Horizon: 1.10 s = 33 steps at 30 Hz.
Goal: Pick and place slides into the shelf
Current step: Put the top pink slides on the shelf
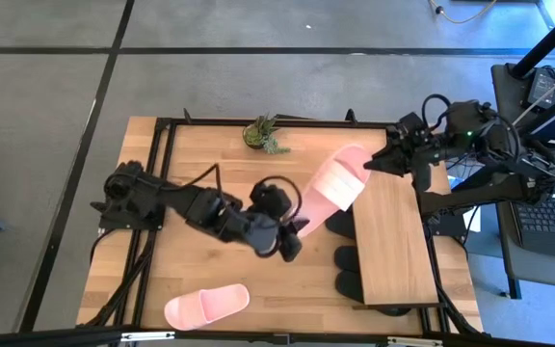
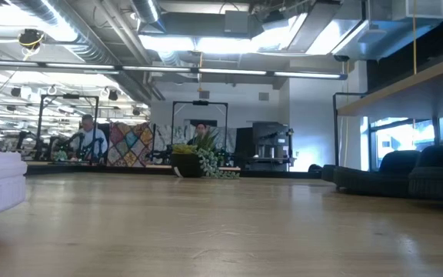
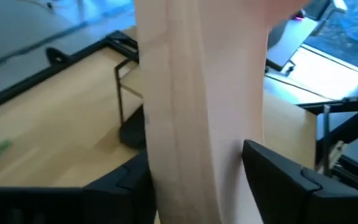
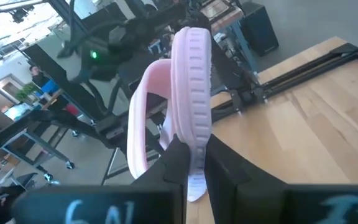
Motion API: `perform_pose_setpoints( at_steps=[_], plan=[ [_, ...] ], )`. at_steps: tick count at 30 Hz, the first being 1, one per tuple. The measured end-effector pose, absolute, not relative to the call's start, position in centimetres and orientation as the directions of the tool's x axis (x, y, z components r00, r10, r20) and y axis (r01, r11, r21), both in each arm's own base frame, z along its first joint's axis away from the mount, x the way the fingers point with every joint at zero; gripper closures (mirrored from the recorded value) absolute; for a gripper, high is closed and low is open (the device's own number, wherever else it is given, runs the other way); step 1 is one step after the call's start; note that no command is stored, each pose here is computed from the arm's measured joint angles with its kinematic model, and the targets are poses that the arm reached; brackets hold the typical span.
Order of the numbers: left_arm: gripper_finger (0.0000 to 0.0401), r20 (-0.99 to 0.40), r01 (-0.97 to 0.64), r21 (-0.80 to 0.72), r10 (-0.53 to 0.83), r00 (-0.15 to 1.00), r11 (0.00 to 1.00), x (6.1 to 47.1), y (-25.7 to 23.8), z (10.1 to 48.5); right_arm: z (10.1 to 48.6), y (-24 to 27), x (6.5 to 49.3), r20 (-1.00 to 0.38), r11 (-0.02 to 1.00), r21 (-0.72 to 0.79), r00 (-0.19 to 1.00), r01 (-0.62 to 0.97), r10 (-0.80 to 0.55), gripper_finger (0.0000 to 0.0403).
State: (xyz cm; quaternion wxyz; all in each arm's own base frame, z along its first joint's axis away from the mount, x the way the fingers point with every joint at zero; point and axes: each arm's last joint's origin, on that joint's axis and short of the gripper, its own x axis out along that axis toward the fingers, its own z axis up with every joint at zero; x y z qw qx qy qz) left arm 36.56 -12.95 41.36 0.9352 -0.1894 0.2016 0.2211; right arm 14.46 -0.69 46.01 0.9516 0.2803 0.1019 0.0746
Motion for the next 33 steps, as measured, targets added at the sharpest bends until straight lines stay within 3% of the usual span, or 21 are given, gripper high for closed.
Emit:
perform_pose_setpoints(
  at_steps=[12,21,33],
  plan=[
    [0.0336,-0.506,-0.436,-0.329,0.233,0.831,0.838,37.6,-10.6,41.3,45.8,-0.6,13.2,-0.182,0.845,0.531,0.965,-0.065,0.188,0.0364],
    [0.0337,-0.509,-0.389,-0.348,0.177,0.842,0.853,38.2,-9.4,41.4,45.7,-0.6,12.9,-0.189,0.831,0.554,0.964,-0.055,0.189,0.0353],
    [0.0337,-0.537,-0.347,-0.407,0.086,0.839,0.845,38.8,-6.8,41.4,45.4,-0.4,12.2,-0.230,0.813,0.581,0.952,-0.033,0.203,0.0275]
  ],
)
